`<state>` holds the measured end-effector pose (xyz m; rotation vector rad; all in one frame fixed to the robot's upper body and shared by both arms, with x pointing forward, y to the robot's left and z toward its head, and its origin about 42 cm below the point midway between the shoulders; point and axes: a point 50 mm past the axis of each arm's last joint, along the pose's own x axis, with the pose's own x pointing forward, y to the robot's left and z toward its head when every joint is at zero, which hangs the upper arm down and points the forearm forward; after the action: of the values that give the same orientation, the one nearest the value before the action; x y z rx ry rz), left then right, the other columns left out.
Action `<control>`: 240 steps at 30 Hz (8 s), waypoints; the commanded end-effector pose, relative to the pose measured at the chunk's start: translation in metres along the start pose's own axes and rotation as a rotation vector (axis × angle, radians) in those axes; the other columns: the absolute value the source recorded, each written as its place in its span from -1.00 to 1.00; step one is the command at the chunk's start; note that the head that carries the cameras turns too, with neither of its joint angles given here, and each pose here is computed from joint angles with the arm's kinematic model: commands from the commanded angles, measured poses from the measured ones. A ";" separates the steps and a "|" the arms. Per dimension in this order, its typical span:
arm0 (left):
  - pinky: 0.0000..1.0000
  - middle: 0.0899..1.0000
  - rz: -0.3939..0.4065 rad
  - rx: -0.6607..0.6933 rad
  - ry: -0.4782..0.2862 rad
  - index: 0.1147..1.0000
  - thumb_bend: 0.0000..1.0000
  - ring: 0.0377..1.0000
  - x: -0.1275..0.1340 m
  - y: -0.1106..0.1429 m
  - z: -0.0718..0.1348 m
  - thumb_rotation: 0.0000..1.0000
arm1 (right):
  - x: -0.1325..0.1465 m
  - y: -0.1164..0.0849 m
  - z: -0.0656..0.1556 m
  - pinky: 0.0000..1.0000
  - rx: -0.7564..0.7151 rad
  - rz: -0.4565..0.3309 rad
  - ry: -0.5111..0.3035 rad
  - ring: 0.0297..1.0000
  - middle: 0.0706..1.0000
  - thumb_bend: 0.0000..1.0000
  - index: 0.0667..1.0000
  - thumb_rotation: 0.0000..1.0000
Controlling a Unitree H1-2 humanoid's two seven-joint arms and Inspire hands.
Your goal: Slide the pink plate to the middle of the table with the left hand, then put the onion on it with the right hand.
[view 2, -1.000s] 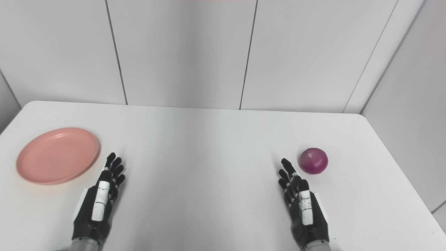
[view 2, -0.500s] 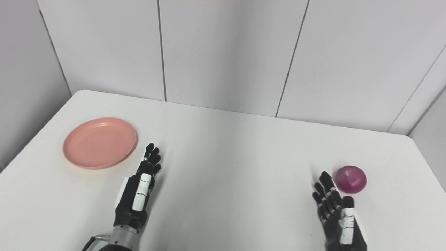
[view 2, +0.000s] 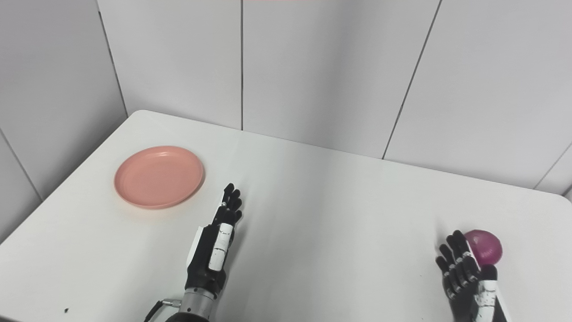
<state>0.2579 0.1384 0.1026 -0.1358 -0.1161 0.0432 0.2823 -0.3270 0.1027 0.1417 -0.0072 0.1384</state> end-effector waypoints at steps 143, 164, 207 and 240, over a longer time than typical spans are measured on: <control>1.00 0.74 -0.108 -0.179 0.159 0.89 0.69 0.88 0.192 0.219 0.058 1.00 | -0.025 0.020 -0.044 1.00 0.065 -0.041 0.115 0.91 0.95 0.86 0.88 0.94; 0.99 0.65 -0.283 -0.311 0.281 0.88 0.67 0.80 0.175 0.092 0.018 0.98 | -0.024 0.033 -0.038 1.00 0.062 -0.028 0.090 0.93 0.98 0.96 0.92 0.87; 1.00 0.75 -0.272 -0.388 0.410 1.00 0.64 0.93 0.146 0.072 -0.020 0.97 | -0.006 0.104 -0.014 1.00 -0.017 -0.026 -0.032 0.87 0.91 0.87 0.84 0.81; 1.00 0.88 -0.266 -0.348 0.432 1.00 0.56 0.98 0.161 0.095 -0.022 1.00 | 0.055 0.039 0.169 0.32 -0.817 -0.277 -0.321 0.51 0.61 0.94 0.65 0.14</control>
<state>0.4317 0.2256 0.1194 -0.4914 0.1496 -0.3522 0.3257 -0.3006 0.2548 -0.6042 -0.2949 -0.1582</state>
